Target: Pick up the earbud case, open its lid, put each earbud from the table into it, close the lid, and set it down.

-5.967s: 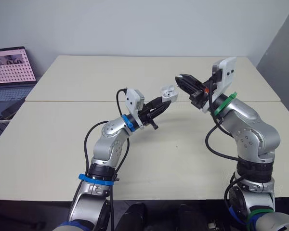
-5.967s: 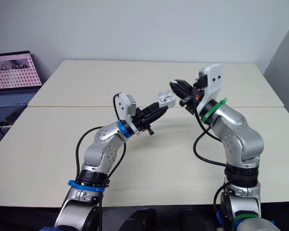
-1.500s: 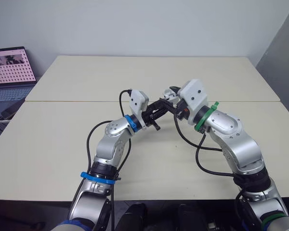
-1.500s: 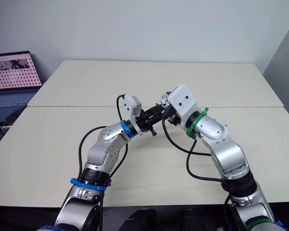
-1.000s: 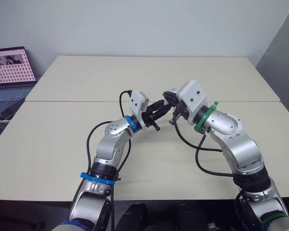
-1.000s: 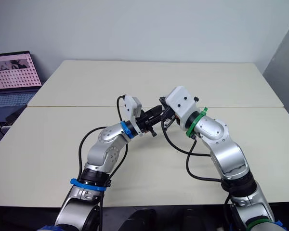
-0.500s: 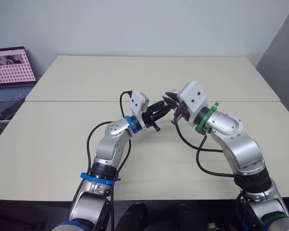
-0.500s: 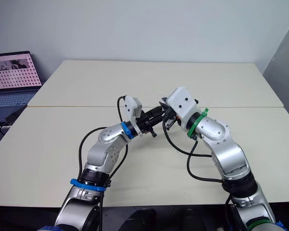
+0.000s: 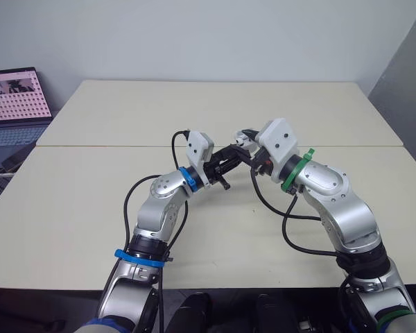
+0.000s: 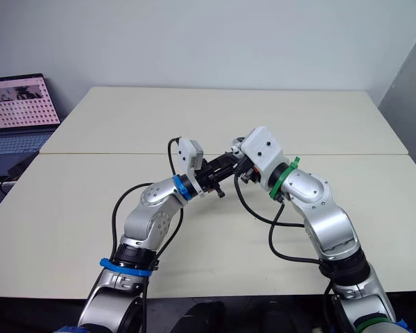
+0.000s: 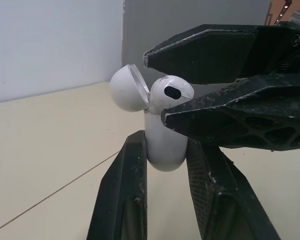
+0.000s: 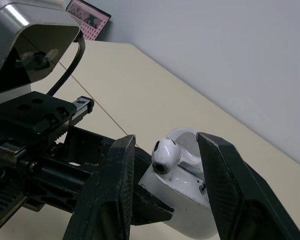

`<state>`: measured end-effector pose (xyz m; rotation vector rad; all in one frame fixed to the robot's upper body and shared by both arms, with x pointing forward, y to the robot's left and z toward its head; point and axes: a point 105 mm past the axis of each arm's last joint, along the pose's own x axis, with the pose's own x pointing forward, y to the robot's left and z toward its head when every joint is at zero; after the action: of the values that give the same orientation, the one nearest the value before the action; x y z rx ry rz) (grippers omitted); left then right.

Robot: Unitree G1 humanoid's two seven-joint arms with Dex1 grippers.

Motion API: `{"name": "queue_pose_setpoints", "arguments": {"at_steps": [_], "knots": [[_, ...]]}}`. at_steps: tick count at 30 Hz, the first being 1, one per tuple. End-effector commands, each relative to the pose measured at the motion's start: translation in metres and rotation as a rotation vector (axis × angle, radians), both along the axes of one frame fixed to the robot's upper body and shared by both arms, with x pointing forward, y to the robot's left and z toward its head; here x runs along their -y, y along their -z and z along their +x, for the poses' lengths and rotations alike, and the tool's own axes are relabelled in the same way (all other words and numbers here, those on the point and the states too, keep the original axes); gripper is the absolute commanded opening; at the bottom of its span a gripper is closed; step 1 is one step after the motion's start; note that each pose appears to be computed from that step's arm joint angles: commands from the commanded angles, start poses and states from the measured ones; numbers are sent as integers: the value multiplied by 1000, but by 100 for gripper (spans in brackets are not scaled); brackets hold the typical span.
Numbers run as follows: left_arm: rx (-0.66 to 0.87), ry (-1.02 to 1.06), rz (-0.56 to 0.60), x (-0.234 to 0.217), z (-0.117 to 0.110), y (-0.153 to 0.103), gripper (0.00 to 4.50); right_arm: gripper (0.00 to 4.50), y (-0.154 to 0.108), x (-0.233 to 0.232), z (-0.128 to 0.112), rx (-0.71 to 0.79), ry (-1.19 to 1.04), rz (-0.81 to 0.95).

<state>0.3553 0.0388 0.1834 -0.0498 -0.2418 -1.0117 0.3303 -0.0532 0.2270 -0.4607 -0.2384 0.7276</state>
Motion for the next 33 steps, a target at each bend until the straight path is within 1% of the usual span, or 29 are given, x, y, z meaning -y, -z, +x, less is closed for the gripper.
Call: {"name": "queue_pose_setpoints", "arguments": {"at_steps": [1, 2, 3, 5, 6, 20, 23, 24, 25, 26, 33], "knots": [[66, 29, -18, 3, -6, -18, 74, 144, -10, 2, -3, 44, 1, 7], [66, 30, -19, 3, -6, -18, 74, 116, -10, 2, -3, 44, 1, 7], [66, 30, -19, 3, -6, -18, 74, 74, -10, 2, -3, 43, 0, 5], [66, 30, -18, 4, -6, -18, 74, 9, -9, 2, -3, 42, -1, 0], [66, 30, -18, 4, -6, -18, 74, 4, -9, 2, -3, 42, -1, -1], [70, 27, -20, 4, -6, -18, 74, 4, -12, 6, -1, 42, -8, -7], [70, 26, -20, 4, -6, -18, 74, 60, -12, 4, -2, 40, -12, 0], [70, 26, -20, 4, -6, -18, 74, 89, -12, 3, -2, 39, -12, -1], [70, 26, -20, 4, -6, -18, 74, 131, -12, 3, -2, 39, -12, -1], [70, 26, -19, 4, -6, -18, 74, 163, -11, 3, -2, 38, -11, -2], [71, 28, -20, 4, -6, -19, 74, 163, -8, 6, -1, 28, 2, -9]]}}
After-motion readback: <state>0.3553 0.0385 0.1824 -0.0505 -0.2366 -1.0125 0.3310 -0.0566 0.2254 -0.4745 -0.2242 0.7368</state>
